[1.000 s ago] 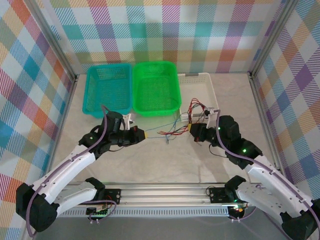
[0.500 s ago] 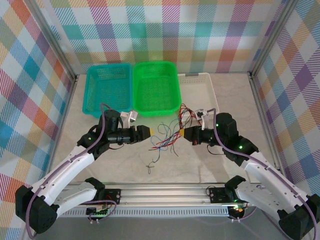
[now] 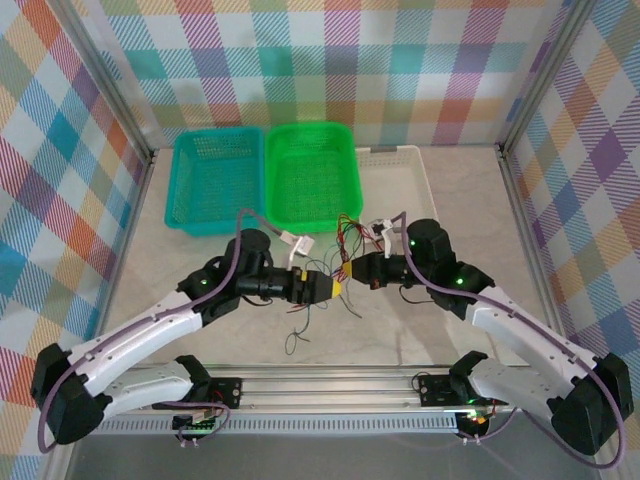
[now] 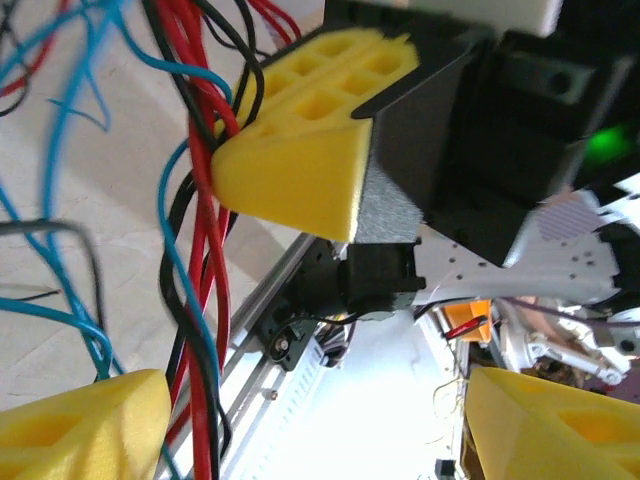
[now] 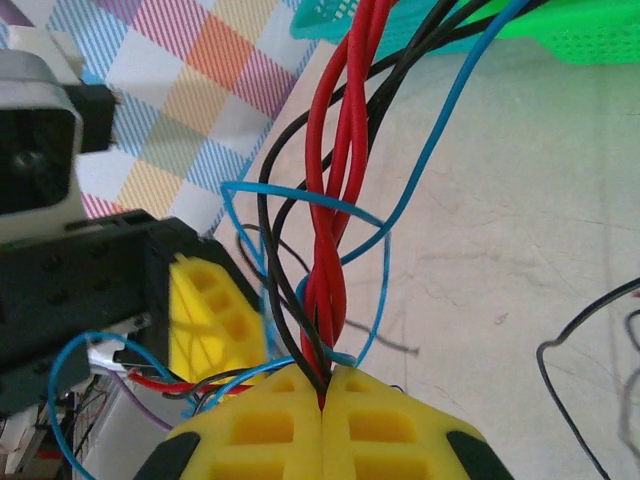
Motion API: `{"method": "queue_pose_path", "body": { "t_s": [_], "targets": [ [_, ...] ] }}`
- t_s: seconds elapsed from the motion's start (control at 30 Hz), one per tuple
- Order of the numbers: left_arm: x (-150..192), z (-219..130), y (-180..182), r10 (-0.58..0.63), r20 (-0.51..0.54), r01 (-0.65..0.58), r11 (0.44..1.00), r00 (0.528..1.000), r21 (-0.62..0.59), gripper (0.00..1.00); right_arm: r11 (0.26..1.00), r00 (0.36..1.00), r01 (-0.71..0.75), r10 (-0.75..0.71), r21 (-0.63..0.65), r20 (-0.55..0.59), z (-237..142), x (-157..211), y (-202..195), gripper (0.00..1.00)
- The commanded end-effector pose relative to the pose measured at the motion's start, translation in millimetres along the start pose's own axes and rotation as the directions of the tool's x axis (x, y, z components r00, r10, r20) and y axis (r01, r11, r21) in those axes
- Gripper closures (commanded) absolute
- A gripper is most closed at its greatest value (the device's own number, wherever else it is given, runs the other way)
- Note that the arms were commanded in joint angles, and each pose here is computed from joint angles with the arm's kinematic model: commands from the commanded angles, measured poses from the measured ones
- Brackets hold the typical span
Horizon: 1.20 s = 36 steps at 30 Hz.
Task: Untangle the cables
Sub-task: Untie the cable from multiple cables.
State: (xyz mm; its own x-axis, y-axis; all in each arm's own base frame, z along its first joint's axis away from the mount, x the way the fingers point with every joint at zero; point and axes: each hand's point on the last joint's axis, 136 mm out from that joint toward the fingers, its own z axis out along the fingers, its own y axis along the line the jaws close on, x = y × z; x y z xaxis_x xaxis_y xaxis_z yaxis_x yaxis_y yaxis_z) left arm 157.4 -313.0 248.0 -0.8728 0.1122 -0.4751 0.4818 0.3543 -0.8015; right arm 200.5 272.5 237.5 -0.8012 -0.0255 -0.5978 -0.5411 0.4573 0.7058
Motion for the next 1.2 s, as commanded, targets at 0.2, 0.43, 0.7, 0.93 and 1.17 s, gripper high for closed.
{"method": "queue_pose_path", "body": {
  "t_s": [0.2,0.43,0.7,0.93,1.17],
  "targets": [
    [-1.5,3.2,20.2,0.052,-0.024,-0.056,0.984,0.998,-0.170,0.75,0.993,0.992,0.106,-0.102,-0.045,0.075,-12.2,-23.1,29.9,1.00],
    [-9.5,-8.9,30.1,0.066,0.052,-0.051,0.968,0.996,-0.246,1.00,0.996,0.995,0.092,-0.092,-0.006,0.048,-11.5,-12.8,18.1,1.00],
    [-27.9,-52.5,50.1,0.067,0.217,0.024,0.918,0.974,-0.395,1.00,0.968,0.995,0.096,-0.101,0.233,0.011,-30.7,5.6,-23.8,1.00],
    [-37.3,-92.5,75.4,0.022,0.341,0.156,0.860,0.940,-0.486,1.00,0.928,0.998,0.063,-0.060,0.367,-0.018,-45.1,17.1,-52.2,1.00],
    [-43.3,-132.8,86.0,-0.005,0.401,0.239,0.809,0.916,-0.538,1.00,0.825,0.991,-0.115,0.056,0.553,0.124,-84.8,8.9,-94.3,1.00]
  ]
}}
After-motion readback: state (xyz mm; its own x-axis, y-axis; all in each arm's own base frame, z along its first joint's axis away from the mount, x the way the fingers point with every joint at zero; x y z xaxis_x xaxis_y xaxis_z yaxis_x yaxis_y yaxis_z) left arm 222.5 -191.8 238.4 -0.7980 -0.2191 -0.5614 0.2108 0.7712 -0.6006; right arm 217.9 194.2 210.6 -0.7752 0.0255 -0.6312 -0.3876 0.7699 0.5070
